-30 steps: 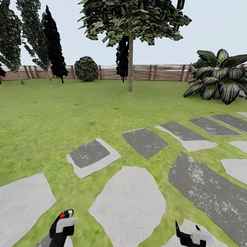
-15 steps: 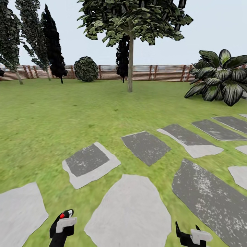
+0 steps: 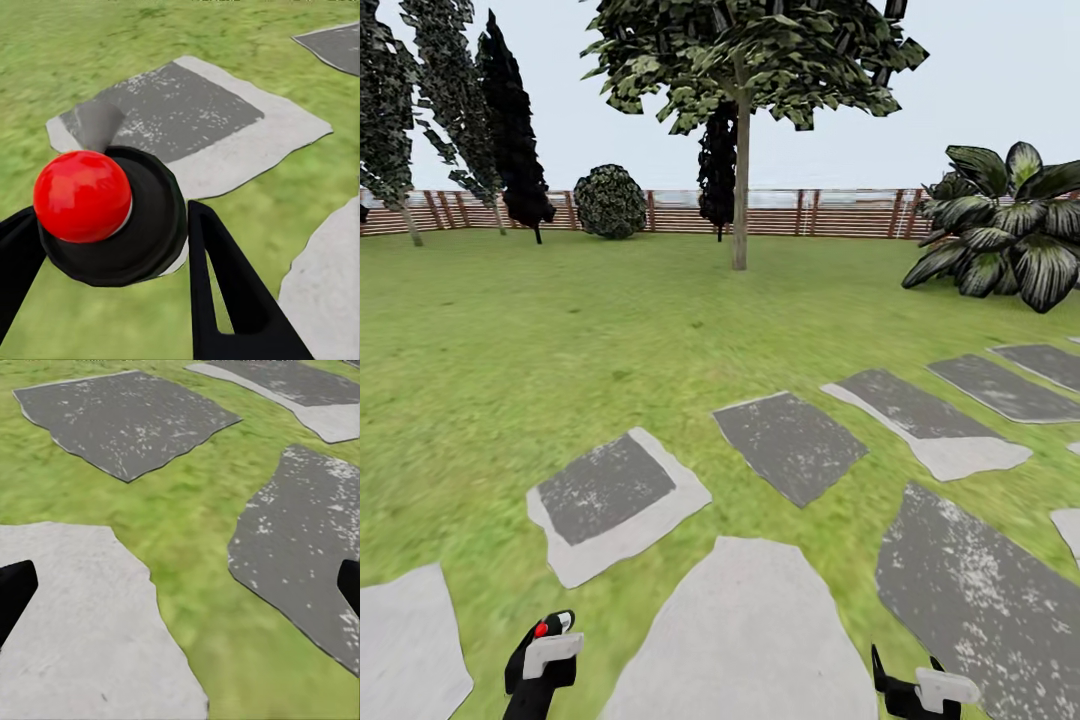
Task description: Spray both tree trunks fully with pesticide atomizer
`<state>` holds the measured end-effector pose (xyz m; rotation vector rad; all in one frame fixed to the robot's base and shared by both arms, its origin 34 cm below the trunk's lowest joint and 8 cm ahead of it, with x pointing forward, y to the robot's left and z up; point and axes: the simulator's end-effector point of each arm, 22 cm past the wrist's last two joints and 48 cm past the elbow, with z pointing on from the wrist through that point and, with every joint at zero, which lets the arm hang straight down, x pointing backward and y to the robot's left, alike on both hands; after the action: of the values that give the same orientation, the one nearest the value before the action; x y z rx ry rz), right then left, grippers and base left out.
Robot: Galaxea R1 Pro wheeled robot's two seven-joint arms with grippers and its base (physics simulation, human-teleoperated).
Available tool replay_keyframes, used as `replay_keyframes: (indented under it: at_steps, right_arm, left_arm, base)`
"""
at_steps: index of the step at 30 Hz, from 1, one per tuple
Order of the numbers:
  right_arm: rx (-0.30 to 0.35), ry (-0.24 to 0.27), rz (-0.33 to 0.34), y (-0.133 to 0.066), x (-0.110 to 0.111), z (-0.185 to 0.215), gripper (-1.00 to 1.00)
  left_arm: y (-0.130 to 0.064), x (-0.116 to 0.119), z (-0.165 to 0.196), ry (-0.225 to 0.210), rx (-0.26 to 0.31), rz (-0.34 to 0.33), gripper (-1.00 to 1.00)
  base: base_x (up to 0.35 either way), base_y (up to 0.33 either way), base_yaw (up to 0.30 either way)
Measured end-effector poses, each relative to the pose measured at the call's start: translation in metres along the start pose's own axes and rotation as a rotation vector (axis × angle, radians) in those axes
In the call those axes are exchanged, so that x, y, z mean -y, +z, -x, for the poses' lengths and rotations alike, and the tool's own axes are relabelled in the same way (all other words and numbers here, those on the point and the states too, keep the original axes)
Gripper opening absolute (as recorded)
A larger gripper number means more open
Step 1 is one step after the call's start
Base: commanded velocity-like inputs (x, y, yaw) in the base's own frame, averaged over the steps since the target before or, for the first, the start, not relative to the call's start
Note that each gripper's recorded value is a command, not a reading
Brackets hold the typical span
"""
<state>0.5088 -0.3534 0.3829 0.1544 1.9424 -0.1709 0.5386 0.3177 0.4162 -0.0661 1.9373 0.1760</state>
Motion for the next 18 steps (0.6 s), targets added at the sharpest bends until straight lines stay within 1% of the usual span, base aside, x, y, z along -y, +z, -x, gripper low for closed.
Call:
replay_keyframes:
  at_steps: [18]
  right_arm:
    - [0.001, 0.000, 0.000, 0.0001, -0.0002, 0.0004, 1.00]
  left_arm:
    - [0.0000, 0.0000, 0.0000, 0.000, 0.000, 0.000, -1.00]
  base:
    - [0.340, 0.000, 0.000]
